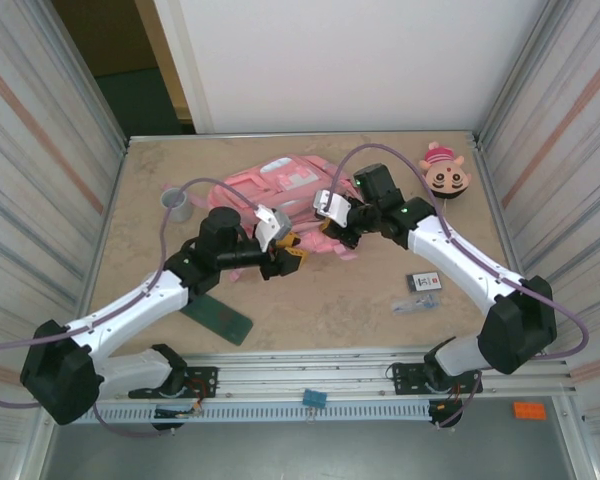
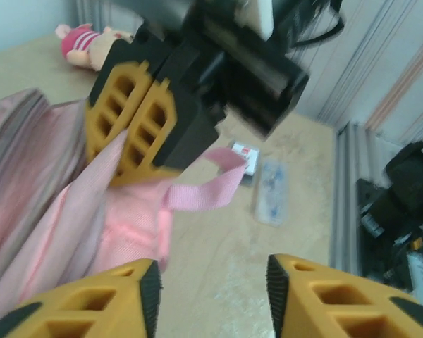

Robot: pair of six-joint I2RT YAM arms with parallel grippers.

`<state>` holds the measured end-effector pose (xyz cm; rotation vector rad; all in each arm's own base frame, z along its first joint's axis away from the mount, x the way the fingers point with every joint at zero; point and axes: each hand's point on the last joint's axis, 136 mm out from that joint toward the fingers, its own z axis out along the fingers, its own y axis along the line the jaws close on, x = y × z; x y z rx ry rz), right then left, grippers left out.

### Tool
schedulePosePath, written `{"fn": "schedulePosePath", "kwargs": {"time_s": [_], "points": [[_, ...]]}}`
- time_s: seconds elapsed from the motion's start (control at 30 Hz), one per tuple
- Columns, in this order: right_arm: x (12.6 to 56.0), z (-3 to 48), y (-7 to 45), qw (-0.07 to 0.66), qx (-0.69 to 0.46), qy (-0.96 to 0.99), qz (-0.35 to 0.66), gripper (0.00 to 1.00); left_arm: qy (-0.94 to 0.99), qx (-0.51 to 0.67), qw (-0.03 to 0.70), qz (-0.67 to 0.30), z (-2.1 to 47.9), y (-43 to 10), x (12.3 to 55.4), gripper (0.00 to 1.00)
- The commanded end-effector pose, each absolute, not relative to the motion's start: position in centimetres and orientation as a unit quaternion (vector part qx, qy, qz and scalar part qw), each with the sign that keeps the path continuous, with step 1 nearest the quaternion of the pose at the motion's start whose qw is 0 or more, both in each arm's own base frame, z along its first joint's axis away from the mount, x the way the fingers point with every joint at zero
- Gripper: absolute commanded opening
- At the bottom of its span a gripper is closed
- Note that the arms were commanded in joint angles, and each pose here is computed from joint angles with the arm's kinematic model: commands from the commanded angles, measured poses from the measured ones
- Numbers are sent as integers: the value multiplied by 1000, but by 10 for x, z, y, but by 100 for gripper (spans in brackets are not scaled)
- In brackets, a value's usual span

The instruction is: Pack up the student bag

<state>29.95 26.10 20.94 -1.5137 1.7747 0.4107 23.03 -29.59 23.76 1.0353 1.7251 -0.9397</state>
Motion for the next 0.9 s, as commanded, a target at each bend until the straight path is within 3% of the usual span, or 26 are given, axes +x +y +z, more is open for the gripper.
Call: {"fn": "schedulePosePath", "kwargs": {"time_s": [0.0, 0.1, 0.23, 0.4, 0.63, 0.7, 0.77, 0.87], "points": [[272, 251, 264, 409, -657, 605, 187, 0, 704, 439, 467, -306, 230, -268, 234, 66], [264, 245, 253, 385, -688, 593, 165, 0, 696, 462, 490, -250, 226, -240, 239, 79], [258, 249, 247, 376, -702, 582, 165, 0, 664, 506, 528, -156, 217, -212, 251, 88], [252, 255, 245, 372, -710, 572, 171, 0, 634, 594, 482, -109, 191, -211, 256, 98], [248, 260, 244, 372, -711, 570, 175, 0, 607, 640, 466, -78, 175, -220, 292, 97], [248, 263, 244, 375, -710, 570, 172, 0, 608, 655, 441, -83, 165, -222, 297, 84], [252, 265, 241, 380, -705, 575, 169, 0, 607, 661, 429, -105, 160, -225, 298, 45], [272, 265, 229, 396, -671, 608, 153, 0, 604, 664, 416, -147, 166, -230, 283, 18]]}}
